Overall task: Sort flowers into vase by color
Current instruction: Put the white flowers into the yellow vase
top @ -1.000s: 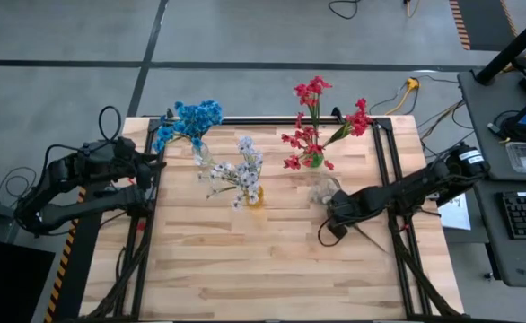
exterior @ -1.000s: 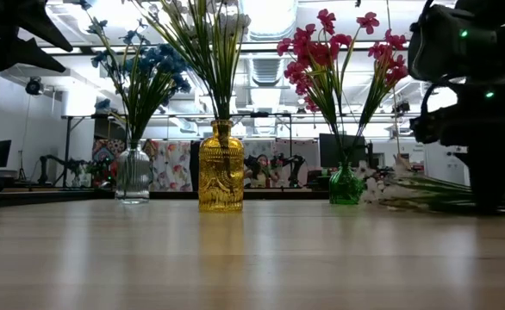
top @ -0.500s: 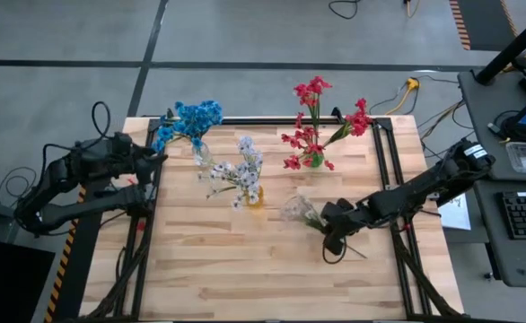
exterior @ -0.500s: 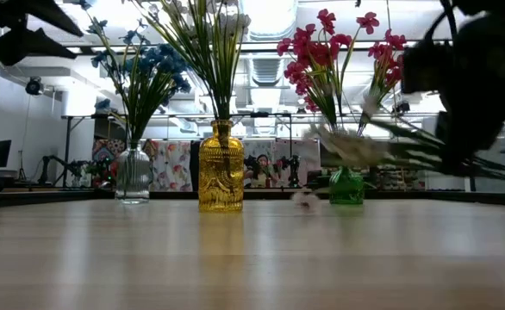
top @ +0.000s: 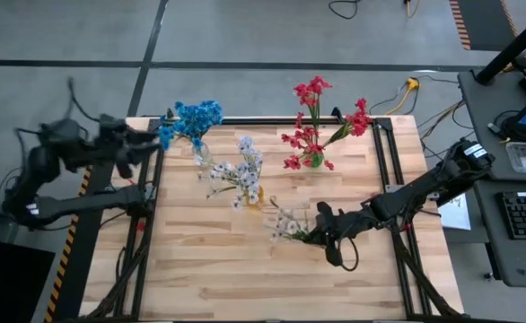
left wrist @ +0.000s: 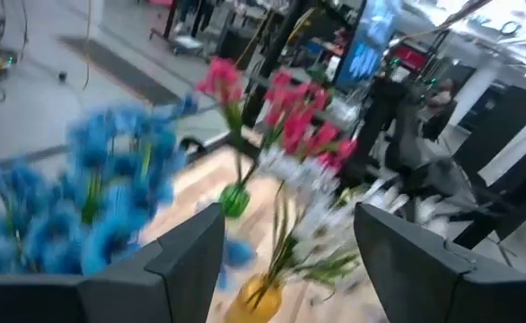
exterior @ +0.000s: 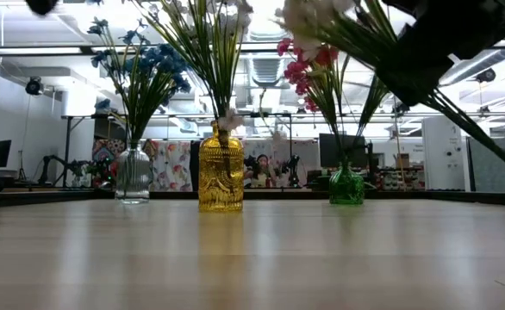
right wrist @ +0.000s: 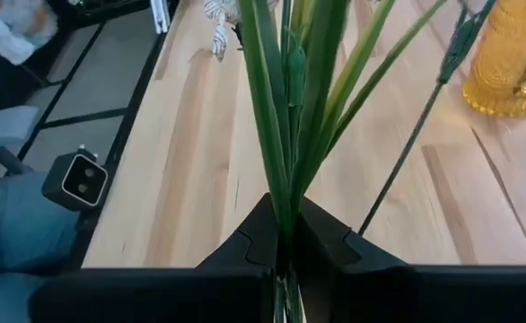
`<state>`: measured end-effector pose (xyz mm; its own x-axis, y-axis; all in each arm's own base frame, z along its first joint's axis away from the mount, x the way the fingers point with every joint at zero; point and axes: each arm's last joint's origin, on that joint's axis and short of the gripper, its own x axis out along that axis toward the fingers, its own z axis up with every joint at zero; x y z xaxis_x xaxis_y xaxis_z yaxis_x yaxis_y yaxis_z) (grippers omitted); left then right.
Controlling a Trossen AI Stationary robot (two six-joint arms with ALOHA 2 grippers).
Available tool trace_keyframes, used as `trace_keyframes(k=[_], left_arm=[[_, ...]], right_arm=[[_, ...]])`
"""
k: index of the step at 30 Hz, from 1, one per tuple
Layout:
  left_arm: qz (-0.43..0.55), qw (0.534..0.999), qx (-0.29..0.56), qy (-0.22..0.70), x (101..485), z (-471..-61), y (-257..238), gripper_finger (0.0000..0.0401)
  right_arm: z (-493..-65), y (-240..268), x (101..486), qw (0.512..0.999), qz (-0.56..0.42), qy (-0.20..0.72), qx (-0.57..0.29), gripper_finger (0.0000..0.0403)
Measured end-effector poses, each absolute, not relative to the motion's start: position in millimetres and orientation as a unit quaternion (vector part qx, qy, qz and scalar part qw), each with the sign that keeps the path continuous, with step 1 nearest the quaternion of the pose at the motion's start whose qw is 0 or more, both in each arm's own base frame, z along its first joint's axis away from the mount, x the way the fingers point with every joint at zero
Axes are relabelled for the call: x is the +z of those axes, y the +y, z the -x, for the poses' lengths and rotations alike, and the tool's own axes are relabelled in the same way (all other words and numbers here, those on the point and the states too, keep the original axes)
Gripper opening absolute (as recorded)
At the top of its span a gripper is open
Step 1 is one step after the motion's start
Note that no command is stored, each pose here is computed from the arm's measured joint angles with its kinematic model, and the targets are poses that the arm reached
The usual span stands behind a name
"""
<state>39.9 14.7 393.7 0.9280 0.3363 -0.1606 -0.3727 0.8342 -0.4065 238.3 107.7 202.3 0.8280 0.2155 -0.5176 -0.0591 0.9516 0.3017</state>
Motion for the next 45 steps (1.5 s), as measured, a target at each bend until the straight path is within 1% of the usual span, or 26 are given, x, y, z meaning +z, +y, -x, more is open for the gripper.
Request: trace_keyframes(k=[5, 7, 9, 13, 17, 20, 24, 27, 29, 33, 36, 39, 42, 45], left_arm=[[0.193, 0.962, 0.193, 0.018, 447, -20, 8, 0.0236], [0.195, 0.964, 0.181, 0.014, 456, -18, 6, 0.0236], [0.209, 0.965, 0.16, 0.025, 457, -22, 7, 0.0236], [0.26, 0.954, 0.127, 0.073, 435, -40, 11, 0.0235], [0.295, 0.947, 0.094, 0.084, 408, -53, 13, 0.0235], [0.286, 0.956, 0.046, 0.041, 404, -54, 11, 0.0235], [0.29, 0.957, -0.026, -0.005, 400, -40, 3, 0.0235], [0.315, 0.948, -0.027, -0.023, 381, -31, 0, 0.0235], [0.318, 0.946, -0.038, -0.056, 373, -26, -2, 0.0235], [0.293, 0.94, -0.107, -0.138, 372, -22, -5, 0.0235], [0.266, 0.936, -0.156, -0.167, 374, -24, -6, 0.0235], [0.25, 0.942, -0.173, -0.143, 367, -34, -5, 0.0235], [0.246, 0.945, -0.196, -0.089, 351, -50, -1, 0.0235], [0.244, 0.94, -0.237, -0.041, 336, -61, 0, 0.0235]], right_arm=[[-240, 108, 205, 0.952, -0.123, 0.269, 0.081, 0.0018], [-240, 108, 205, 0.954, -0.113, 0.265, 0.085, 0.0018], [-241, 108, 207, 0.957, -0.101, 0.255, 0.091, 0.0018], [-244, 110, 213, 0.968, -0.064, 0.215, 0.109, 0.0018], [-246, 111, 221, 0.977, -0.031, 0.172, 0.125, 0.0018], [-247, 112, 225, 0.98, -0.01, 0.146, 0.132, 0.0018], [-247, 112, 227, 0.981, -0.006, 0.139, 0.134, 0.0018], [-247, 112, 227, 0.98, -0.013, 0.142, 0.137, 0.0018], [-246, 112, 226, 0.979, -0.01, 0.147, 0.137, 0.0018], [-246, 112, 226, 0.979, -0.001, 0.146, 0.139, 0.0018], [-245, 111, 229, 0.979, 0.001, 0.141, 0.149, 0.0018], [-243, 111, 234, 0.98, 0.007, 0.127, 0.154, 0.0018], [-239, 109, 241, 0.982, 0.014, 0.11, 0.155, 0.0018], [-233, 106, 254, 0.985, 0.017, 0.081, 0.152, 0.0018]])
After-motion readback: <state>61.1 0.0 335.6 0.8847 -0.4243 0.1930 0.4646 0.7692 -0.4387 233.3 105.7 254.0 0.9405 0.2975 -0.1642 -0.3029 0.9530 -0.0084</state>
